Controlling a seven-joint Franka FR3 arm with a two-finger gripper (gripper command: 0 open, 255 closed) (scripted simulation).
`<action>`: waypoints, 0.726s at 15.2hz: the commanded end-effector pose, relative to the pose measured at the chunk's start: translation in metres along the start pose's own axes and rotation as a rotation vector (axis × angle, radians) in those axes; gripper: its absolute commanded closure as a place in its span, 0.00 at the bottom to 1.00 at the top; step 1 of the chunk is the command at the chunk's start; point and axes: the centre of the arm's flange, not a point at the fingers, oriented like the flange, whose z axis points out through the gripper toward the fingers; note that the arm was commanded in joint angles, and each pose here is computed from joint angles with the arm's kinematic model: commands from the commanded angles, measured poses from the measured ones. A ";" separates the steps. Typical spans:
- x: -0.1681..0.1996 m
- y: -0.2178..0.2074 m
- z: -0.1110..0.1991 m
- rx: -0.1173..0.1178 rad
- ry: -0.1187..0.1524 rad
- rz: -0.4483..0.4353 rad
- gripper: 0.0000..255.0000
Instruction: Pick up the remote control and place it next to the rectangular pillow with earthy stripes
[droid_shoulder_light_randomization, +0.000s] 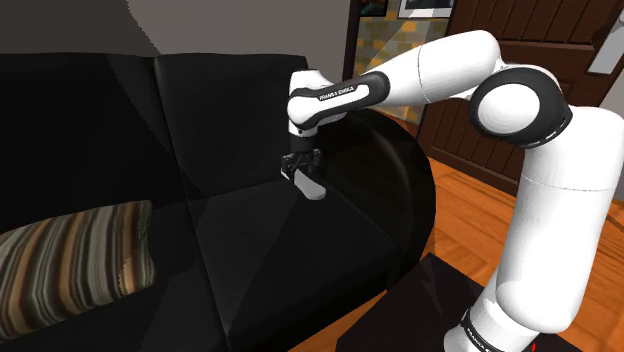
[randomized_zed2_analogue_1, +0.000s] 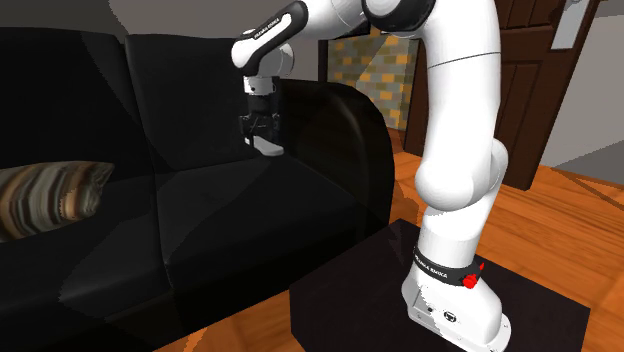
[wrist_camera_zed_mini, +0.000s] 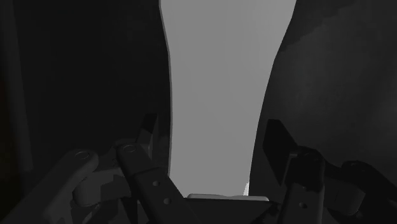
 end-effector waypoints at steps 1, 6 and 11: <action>0.000 -0.001 -0.010 0.000 0.000 0.000 1.00; -0.001 -0.002 -0.037 0.000 0.000 0.000 1.00; -0.002 -0.002 -0.063 0.000 0.000 0.000 1.00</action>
